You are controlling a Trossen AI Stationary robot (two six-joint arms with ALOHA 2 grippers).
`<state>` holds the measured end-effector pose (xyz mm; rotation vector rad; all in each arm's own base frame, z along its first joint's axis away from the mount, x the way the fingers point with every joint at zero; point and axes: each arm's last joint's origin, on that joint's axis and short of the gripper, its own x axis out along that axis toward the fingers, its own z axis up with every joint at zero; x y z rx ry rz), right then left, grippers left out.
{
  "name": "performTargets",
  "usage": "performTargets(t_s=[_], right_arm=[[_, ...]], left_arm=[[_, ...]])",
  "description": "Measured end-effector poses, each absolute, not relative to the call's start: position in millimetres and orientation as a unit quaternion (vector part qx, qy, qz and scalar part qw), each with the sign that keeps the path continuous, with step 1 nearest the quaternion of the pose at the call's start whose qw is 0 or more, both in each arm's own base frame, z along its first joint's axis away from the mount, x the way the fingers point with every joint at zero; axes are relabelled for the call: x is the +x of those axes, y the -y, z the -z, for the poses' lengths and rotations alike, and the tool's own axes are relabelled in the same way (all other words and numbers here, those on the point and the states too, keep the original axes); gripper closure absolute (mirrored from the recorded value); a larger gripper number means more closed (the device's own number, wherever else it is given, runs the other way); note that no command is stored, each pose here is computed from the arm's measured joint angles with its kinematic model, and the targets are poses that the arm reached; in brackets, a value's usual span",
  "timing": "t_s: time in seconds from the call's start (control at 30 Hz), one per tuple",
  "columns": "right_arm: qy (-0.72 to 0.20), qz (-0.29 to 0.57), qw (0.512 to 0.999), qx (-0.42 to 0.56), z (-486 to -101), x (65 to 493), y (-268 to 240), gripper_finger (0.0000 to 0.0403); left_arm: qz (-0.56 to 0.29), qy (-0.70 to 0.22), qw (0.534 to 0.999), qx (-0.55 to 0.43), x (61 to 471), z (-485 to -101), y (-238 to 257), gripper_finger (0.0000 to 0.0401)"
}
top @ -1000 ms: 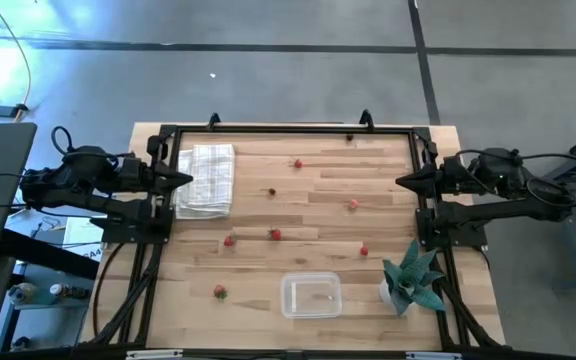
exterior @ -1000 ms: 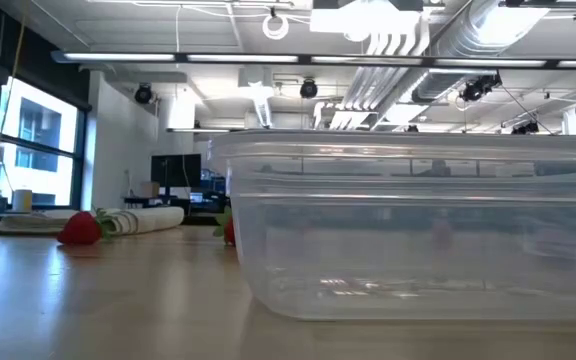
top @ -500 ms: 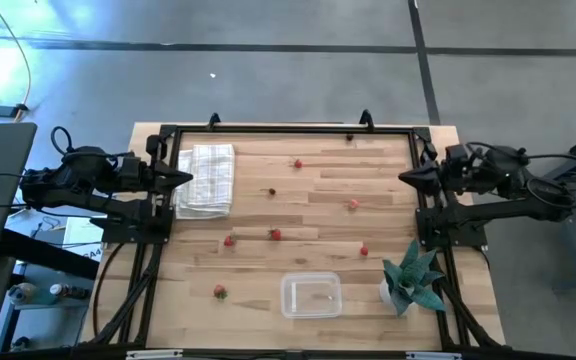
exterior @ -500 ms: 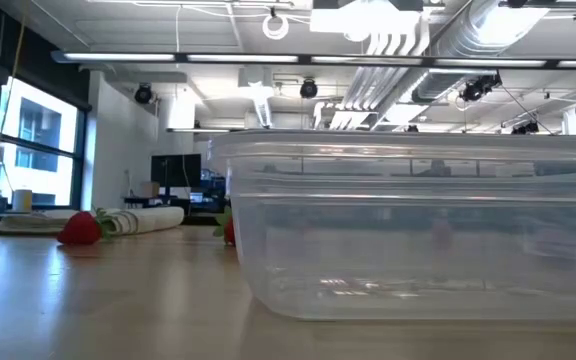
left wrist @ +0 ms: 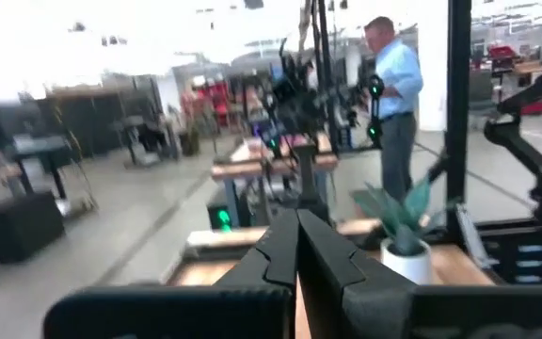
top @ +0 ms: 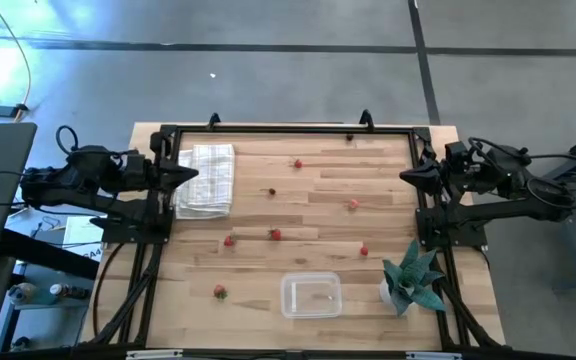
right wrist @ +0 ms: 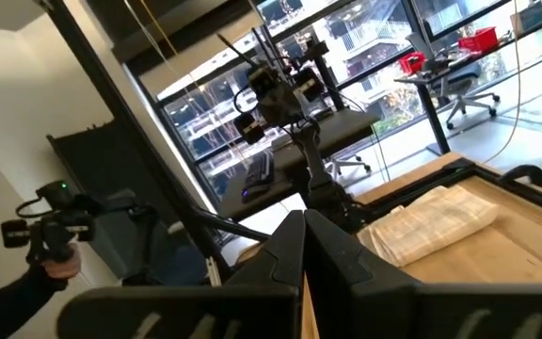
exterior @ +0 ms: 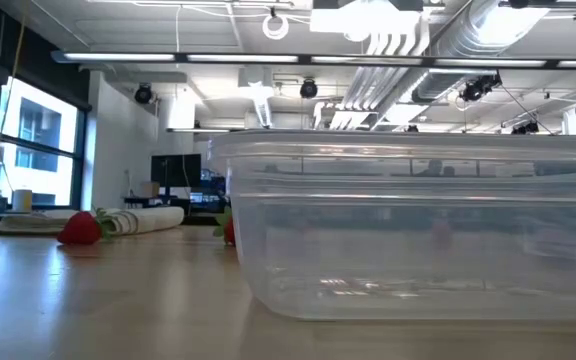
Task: Pick and placing Produce into tupperware
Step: Put the black cherry into the transparent bin
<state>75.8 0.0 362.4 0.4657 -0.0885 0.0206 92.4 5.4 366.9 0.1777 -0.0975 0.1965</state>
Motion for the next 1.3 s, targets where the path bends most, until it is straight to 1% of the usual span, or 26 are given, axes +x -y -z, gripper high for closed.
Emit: performTargets(t_s=[0.13, 0.2, 0.27, 0.4, 0.5, 0.6, 0.7, 0.97, 1.03, 1.17, 1.3], right_arm=[[0.043, -0.01, 0.972, 0.23, -362.2, 75.9, 0.0, 0.0402], [0.043, -0.01, 0.973, 0.228, -362.1, 75.9, 0.0, 0.0402], [0.046, 0.003, 0.975, 0.216, -362.2, 75.9, 0.7, 0.0402], [0.049, 0.089, 0.973, 0.206, -359.9, 78.7, 5.6, 0.0402], [0.022, 0.145, 0.97, 0.192, -353.3, 81.6, 8.4, 0.0402], [-0.01, 0.169, 0.968, 0.186, -346.4, 81.7, 9.3, 0.0402], [-0.024, 0.185, 0.964, 0.188, -343.1, 81.7, 10.2, 0.0402], [-0.022, 0.26, 0.946, 0.193, -340.8, 82.3, 21.7, 0.0402], [-0.036, 0.283, 0.938, 0.195, -337.8, 86.4, 26.6, 0.0402], [-0.082, 0.299, 0.926, 0.216, -328.9, 101.8, 39.2, 0.0402], [-0.134, 0.314, 0.909, 0.241, -319.1, 119.8, 59.1, 0.0402]], left_arm=[[-0.074, 0.059, 0.983, 0.155, 99.5, -369.9, -3.7, 0.04], [-0.063, 0.049, 0.979, 0.188, 103.9, -368.2, -3.0, 0.04], [-0.065, 0.019, 0.973, 0.219, 108.2, -363.2, -3.4, 0.04], [-0.14, -0.065, 0.96, 0.233, 112.4, -351.0, -8.7, 0.04], [-0.154, -0.131, 0.949, 0.241, 111.3, -339.2, -10.6, 0.04], [-0.145, -0.179, 0.945, 0.232, 108.9, -329.8, -14.0, 0.04], [-0.124, -0.213, 0.944, 0.221, 109.3, -322.7, -19.3, 0.0401], [-0.098, -0.249, 0.946, 0.185, 121.6, -313.8, -44.4, 0.0401], [-0.084, -0.262, 0.945, 0.175, 127.0, -309.5, -51.7, 0.0401], [-0.056, -0.278, 0.947, 0.151, 136.3, -302.3, -61.3, 0.0401], [-0.042, -0.28, 0.946, 0.156, 141.4, -300.1, -63.5, 0.0401]])
